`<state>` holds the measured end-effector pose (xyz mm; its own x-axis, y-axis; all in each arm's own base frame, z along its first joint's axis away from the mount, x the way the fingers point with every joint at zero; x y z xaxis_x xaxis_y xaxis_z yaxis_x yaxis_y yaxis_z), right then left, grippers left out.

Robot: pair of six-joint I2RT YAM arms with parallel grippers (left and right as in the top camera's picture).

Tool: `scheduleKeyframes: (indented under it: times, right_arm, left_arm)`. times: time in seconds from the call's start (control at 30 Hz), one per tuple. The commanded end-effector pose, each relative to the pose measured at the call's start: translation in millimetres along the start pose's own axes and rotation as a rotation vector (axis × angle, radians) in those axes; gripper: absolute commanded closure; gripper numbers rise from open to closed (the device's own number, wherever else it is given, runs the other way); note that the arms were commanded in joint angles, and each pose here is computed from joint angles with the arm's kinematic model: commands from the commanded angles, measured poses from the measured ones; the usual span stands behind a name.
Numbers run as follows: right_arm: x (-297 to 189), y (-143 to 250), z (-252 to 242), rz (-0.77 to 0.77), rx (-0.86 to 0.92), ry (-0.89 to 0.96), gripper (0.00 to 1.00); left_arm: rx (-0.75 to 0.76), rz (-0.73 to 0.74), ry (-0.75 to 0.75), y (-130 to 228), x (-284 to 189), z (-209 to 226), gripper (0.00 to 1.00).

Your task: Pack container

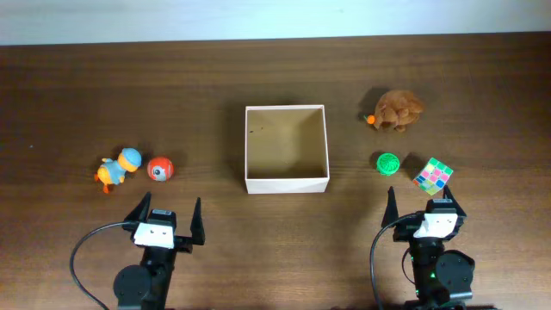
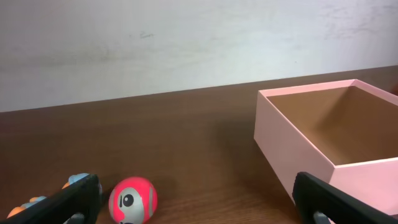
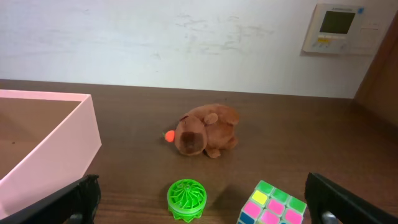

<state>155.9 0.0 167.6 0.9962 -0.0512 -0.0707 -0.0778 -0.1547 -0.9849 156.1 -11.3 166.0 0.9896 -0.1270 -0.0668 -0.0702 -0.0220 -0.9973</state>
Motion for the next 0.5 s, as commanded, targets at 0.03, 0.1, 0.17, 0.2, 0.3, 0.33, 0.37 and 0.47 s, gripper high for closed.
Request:
scheduleKeyframes:
  times: [0.03,0.1,0.17,0.2,0.3,0.33,0.37,0.47]
  right_arm:
    - [0.2,3.1,-0.1,0.001,-0.003,0.003,0.01]
    - [0.2,3.1,-0.1,0.002,-0.003,0.002,0.01]
    - [0.2,3.1,-0.1,0.002,-0.003,0.002,0.01]
    - [0.2,3.1,-0.1,0.001,-0.003,0.003,0.01]
    - [0.2,3.1,-0.1,0.001,-0.003,0.003,0.01]
    - [0.2,3.1,-0.1,0.001,-0.003,0.003,0.01]
    - [0.2,3.1,-0.1,0.002,-0.003,0.002,0.01]
    - [0.2,3.1,-0.1,0.002,-0.003,0.002,0.02]
  left_arm:
    - [0.019,-0.001,-0.005,0.5,-0.4,0.8,0.01]
    - [0.019,-0.001,-0.005,0.5,-0.4,0.8,0.01]
    - [0.019,-0.001,-0.005,0.5,-0.4,0.8,0.01]
    - [0.019,-0.001,-0.005,0.5,-0.4,0.8,0.01]
    - [0.019,-0.001,-0.005,0.5,-0.4,0.8,0.01]
    - [0.019,-0.001,-0.005,0.5,-0.4,0.8,0.01]
    - [0.019,-0.001,-0.005,0.5,-0.4,0.8,0.01]
    - [0.019,-0.001,-0.005,0.5,-0.4,0.8,0.01]
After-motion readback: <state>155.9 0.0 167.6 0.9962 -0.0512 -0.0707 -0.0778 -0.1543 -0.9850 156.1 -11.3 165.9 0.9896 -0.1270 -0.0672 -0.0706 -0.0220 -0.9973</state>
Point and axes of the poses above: each gripper's point midway between its finger pads, its own x axis out along the fingers, its own z axis along the line the jaws close on, y = z × x, the point moved 9 cm from there along -x, back along the fingers, and after that the axes turned 5 degrees about -x, right-handed, at the moved point
